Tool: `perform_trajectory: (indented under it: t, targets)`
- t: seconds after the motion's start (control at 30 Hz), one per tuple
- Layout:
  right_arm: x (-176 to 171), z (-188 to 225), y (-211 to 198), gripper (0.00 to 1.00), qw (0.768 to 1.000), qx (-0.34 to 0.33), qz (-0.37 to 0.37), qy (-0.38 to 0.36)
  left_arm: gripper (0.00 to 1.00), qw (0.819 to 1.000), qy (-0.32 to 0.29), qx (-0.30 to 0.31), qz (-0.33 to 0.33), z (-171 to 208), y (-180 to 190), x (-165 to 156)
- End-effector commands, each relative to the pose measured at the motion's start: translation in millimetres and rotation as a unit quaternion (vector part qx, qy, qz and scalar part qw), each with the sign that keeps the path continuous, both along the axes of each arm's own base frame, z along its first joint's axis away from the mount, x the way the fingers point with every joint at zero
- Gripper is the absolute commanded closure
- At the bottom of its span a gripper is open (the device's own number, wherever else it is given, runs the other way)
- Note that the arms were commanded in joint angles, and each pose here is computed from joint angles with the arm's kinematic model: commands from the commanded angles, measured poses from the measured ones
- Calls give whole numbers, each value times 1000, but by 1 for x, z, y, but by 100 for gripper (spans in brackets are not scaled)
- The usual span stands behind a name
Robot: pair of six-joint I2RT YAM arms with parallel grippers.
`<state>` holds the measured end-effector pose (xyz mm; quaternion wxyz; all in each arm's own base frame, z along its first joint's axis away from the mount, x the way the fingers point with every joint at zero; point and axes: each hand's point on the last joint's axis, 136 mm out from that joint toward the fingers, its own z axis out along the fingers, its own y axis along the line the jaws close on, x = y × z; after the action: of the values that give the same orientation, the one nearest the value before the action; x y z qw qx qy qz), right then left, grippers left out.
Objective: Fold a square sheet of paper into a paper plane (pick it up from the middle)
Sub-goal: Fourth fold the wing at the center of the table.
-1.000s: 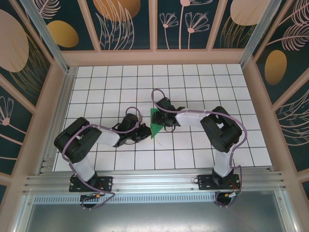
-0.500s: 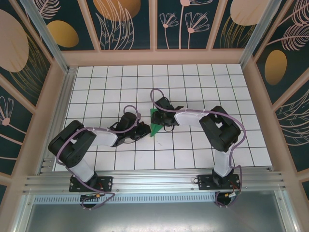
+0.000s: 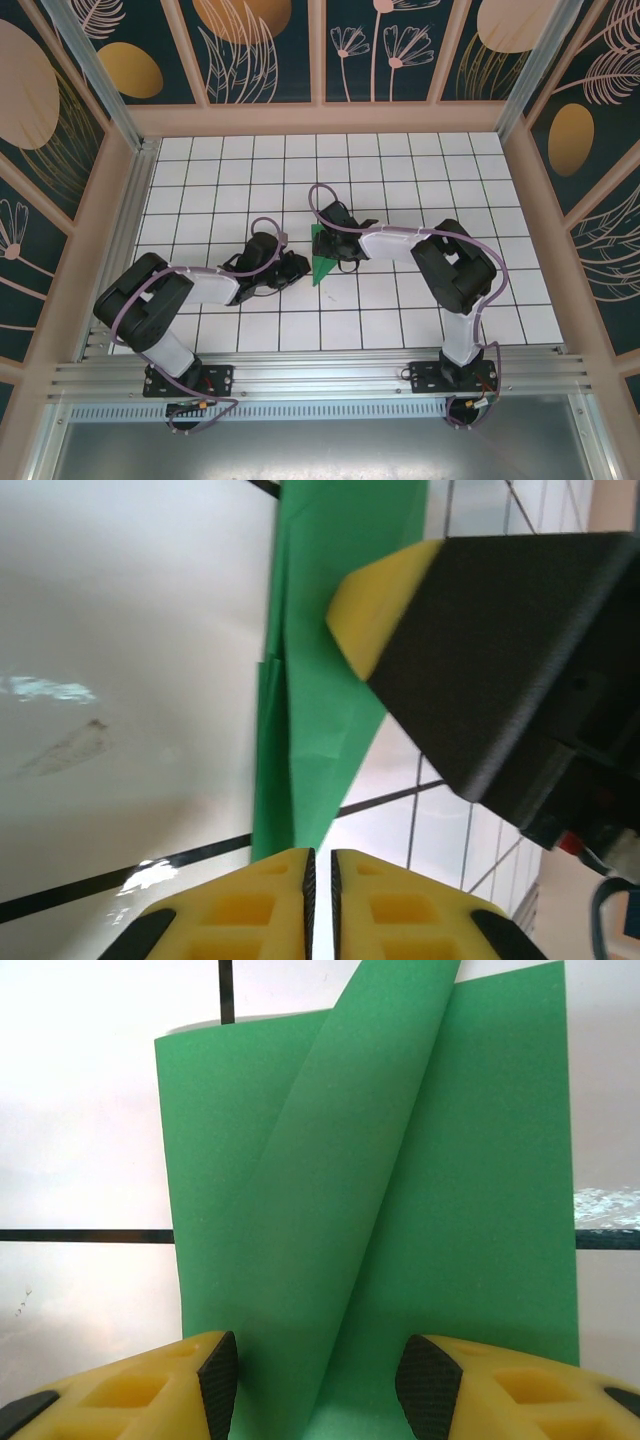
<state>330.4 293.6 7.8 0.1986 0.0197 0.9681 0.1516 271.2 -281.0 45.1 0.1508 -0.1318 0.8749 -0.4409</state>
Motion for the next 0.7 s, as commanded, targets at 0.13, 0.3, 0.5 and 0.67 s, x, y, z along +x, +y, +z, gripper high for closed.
perform_trajectory:
  t: [0.13,0.3,0.5,0.67]
  targets:
    - [-59,-96,-87,46,976,-174,-20,130,90,997,-15,-55,-43,12,-20,-4]
    - [-60,-97,-88,46,976,-175,-20,132,91,998,5,-45,-52,-3,-24,-9]
    - [-60,-97,-87,46,976,-174,-20,132,91,998,25,-25,-51,-21,-21,-13]
    - [-60,-97,-87,46,976,-173,-21,132,91,998,33,-16,-51,-27,-19,-16]
